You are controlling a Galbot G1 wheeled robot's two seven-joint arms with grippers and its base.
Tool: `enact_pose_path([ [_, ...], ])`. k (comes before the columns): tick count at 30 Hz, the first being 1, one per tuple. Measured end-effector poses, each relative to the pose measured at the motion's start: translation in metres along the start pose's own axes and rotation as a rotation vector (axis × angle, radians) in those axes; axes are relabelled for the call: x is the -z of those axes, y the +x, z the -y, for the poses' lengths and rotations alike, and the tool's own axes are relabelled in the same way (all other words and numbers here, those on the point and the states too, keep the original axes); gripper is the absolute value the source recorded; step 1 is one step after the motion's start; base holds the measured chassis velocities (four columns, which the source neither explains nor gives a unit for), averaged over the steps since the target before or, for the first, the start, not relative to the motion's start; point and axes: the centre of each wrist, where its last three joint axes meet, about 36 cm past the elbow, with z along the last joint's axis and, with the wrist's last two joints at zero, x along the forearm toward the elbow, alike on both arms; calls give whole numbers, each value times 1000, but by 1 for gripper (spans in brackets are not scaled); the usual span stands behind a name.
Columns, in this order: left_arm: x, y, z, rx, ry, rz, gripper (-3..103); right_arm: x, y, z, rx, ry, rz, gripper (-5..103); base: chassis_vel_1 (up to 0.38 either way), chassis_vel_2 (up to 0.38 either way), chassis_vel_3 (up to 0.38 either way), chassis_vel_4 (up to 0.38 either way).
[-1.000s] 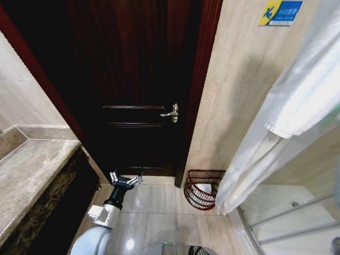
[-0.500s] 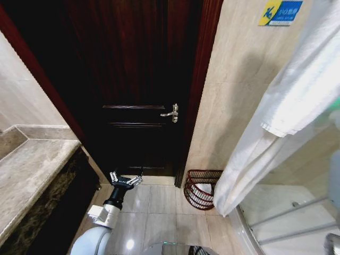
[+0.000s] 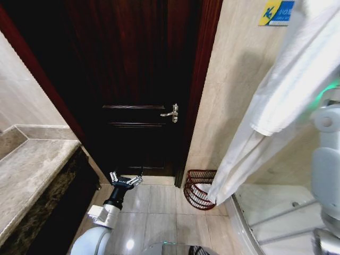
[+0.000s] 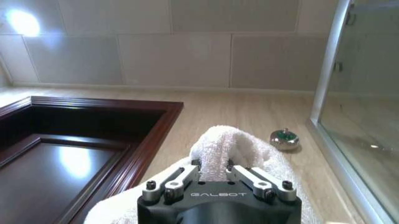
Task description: Discard the used towel into the hamper.
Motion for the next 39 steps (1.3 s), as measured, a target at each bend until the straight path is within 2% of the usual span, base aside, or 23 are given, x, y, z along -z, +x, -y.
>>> enact_pose_path([
  [15,0,0,0,0,0,0,100,-31,39,-11,-7,-29,-74,12,0,0,0,0],
  [22,0,0,0,0,0,0,100,-50,13,-12,3,-27,-36,12,0,0,0,0],
  [25,0,0,0,0,0,0,100,-55,-20,-13,2,-22,27,12,0,0,0,0],
  [29,0,0,0,0,0,0,100,-58,-37,-16,-3,-26,58,12,0,0,0,0],
  [36,0,0,0,0,0,0,100,-61,-41,-22,-11,-32,67,12,0,0,0,0],
  [39,0,0,0,0,0,0,100,-67,-24,-24,-22,-37,37,12,0,0,0,0],
])
